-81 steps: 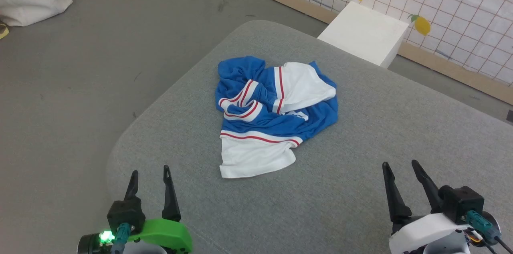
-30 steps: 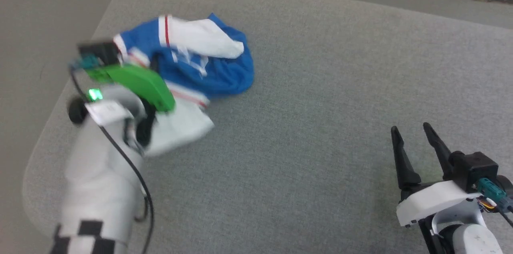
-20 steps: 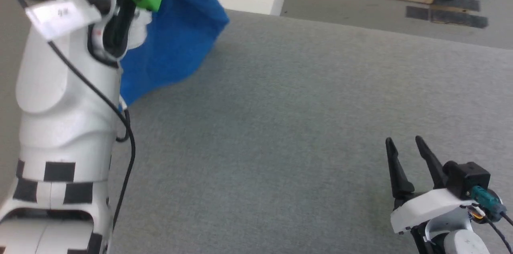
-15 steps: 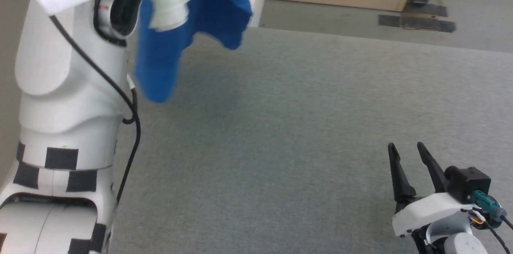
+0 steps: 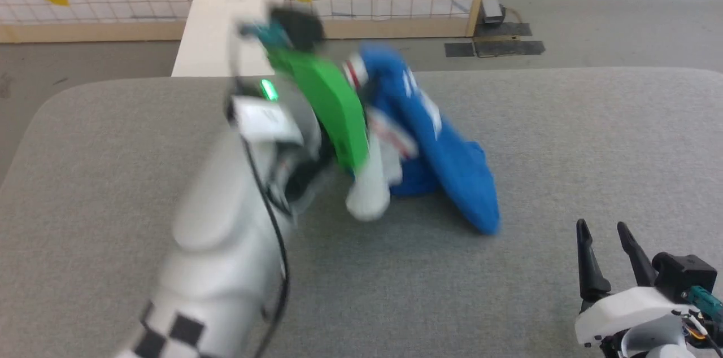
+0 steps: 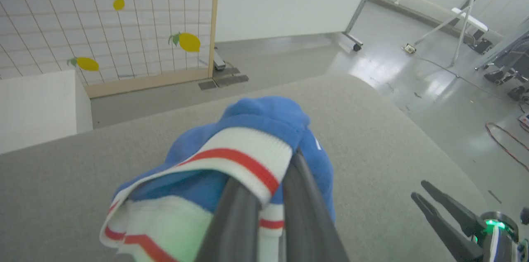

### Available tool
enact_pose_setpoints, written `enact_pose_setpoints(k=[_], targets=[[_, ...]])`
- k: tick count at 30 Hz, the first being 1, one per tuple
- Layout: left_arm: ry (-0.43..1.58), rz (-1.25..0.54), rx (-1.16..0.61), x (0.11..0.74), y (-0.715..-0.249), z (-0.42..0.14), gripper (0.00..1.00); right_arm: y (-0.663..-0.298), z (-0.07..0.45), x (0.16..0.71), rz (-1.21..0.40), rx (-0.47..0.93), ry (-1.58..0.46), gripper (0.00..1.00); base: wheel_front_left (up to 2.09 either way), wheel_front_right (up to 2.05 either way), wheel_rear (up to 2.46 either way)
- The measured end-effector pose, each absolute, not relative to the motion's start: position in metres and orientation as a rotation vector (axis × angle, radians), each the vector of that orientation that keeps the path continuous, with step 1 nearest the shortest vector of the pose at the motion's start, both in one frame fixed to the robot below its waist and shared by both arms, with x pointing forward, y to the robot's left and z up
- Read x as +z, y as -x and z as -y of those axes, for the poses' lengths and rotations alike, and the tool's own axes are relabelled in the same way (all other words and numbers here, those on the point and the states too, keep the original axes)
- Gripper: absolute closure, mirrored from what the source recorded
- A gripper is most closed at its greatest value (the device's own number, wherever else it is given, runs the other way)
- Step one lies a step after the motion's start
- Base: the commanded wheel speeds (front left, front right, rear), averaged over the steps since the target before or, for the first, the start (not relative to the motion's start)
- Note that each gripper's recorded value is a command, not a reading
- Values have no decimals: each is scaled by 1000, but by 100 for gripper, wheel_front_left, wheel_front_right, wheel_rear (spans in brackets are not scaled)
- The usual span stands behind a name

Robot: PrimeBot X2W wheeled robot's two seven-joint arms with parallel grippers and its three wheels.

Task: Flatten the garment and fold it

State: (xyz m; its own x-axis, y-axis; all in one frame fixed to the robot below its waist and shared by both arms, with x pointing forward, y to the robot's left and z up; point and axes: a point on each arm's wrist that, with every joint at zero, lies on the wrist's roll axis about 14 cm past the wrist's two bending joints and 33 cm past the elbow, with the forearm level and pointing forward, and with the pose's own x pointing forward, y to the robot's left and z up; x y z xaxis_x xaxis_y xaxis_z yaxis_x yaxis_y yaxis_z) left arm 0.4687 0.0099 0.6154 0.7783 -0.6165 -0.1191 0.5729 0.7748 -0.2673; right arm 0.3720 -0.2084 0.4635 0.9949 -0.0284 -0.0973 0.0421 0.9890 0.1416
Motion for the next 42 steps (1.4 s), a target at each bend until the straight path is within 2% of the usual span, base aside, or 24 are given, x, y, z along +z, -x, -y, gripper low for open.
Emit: enact_pose_setpoints(k=[3,8,11,12,16,22,25,28,33,37,42], targets=[[224,-427,-709,540,-431,14,100,-368,212,461,-102,-47,-145,0,0,0,0],[198,-849,-758,420,-340,26,100,-369,209,457,-114,-40,-146,0,0,0,0],[216,-964,-740,394,-312,22,100,-371,204,457,-115,-25,-149,0,0,0,0],[240,-965,-729,395,-312,21,0,-372,203,457,-115,-20,-149,0,0,0,0],[443,-826,-631,430,-343,9,0,-374,196,458,-115,1,-150,0,0,0,0],[674,-412,-387,509,-405,-58,0,-377,185,463,-103,31,-156,0,0,0,0],[641,-200,-225,535,-420,-114,0,-377,182,466,-99,42,-158,0,0,0,0],[547,-38,-91,541,-416,-159,0,-377,181,467,-98,45,-161,0,0,0,0],[386,55,31,517,-385,-188,0,-376,176,461,-151,62,-158,0,0,0,0],[307,61,62,510,-371,-193,0,-380,168,447,-279,92,-138,0,0,0,0],[299,81,89,511,-366,-192,0,-414,149,451,-411,156,-30,0,0,0,0]])
